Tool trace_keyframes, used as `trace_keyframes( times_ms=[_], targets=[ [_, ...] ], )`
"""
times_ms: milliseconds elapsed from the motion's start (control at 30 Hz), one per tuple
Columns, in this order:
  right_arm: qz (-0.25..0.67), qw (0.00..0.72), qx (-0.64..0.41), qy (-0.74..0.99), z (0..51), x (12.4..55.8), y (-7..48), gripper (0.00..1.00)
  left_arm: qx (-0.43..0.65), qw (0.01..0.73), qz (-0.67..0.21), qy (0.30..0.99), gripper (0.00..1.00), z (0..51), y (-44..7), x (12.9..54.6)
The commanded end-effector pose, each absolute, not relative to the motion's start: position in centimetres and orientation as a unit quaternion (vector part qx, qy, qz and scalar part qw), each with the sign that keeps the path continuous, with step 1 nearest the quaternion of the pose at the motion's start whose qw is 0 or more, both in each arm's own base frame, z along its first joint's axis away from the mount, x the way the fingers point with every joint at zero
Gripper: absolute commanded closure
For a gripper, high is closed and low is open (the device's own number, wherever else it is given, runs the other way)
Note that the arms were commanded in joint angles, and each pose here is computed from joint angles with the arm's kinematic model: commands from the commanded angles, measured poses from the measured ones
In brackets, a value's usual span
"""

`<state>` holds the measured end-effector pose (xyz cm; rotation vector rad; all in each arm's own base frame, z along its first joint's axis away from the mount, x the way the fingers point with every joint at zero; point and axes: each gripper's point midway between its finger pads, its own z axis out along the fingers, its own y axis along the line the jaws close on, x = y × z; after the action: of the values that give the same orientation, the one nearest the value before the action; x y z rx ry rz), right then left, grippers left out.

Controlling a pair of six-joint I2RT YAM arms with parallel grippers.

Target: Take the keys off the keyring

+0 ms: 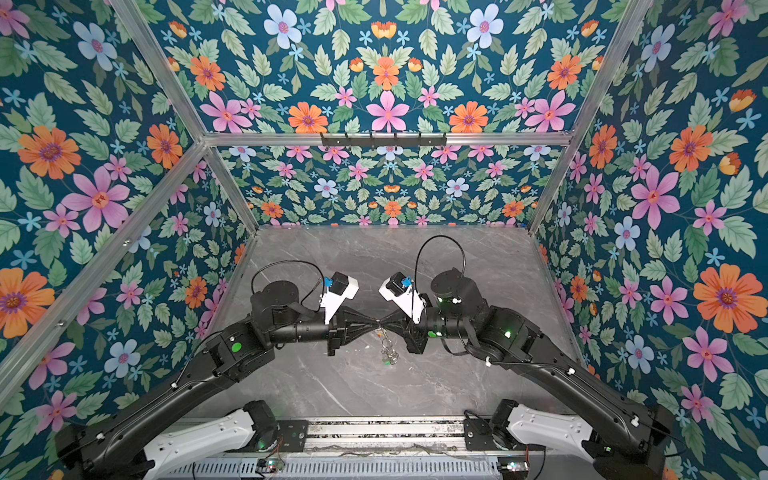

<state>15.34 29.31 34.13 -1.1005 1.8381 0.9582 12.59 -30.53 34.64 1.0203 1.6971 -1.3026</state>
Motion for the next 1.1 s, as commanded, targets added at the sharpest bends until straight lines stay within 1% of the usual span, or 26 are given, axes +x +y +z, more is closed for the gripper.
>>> trace_keyframes(
  times_ms=[0,33,67,133,167,233,333,400,600,867,1067],
  targets=[
    [0.372,0.403,-0.421,0.722,34.6,16.0,29.4,1.00,0.409,0.390,-0.521,0.640,1.00,35.9,-30.6,12.2],
    [0.372,0.409,-0.418,0.721,34.8,16.1,29.3,0.99,0.405,0.395,-0.521,0.639,1.00,36.0,-30.6,12.3],
    [0.372,0.411,-0.415,0.722,34.9,16.2,29.3,0.92,0.400,0.402,-0.521,0.639,1.00,36.0,-30.5,12.5],
    [0.368,0.426,-0.402,0.722,35.3,16.6,29.0,0.68,0.387,0.417,-0.521,0.637,1.00,36.3,-30.4,13.0],
    [0.367,0.435,-0.395,0.721,35.6,16.8,28.8,0.62,0.379,0.425,-0.518,0.638,1.00,36.4,-30.3,13.3],
    [0.372,0.453,-0.384,0.713,36.3,16.7,28.4,0.51,0.363,0.443,-0.512,0.640,1.00,36.5,-30.0,13.9],
    [0.390,0.470,-0.376,0.697,36.9,16.1,27.9,0.43,0.333,0.467,-0.501,0.648,1.00,36.8,-29.6,15.1],
    [0.399,0.470,-0.371,0.694,36.4,15.9,27.9,0.40,0.312,0.480,-0.492,0.656,1.00,36.9,-29.3,15.9],
    [0.401,0.487,-0.348,0.693,34.2,16.8,28.5,0.38,0.279,0.506,-0.492,0.651,1.00,37.3,-28.7,16.8],
    [0.377,0.488,-0.343,0.709,32.2,18.4,29.6,0.36,0.283,0.500,-0.506,0.643,1.00,37.4,-29.0,16.4],
    [0.354,0.494,-0.348,0.714,31.9,19.1,29.6,0.36,0.288,0.497,-0.514,0.637,1.00,37.5,-29.1,16.0]
  ],
)
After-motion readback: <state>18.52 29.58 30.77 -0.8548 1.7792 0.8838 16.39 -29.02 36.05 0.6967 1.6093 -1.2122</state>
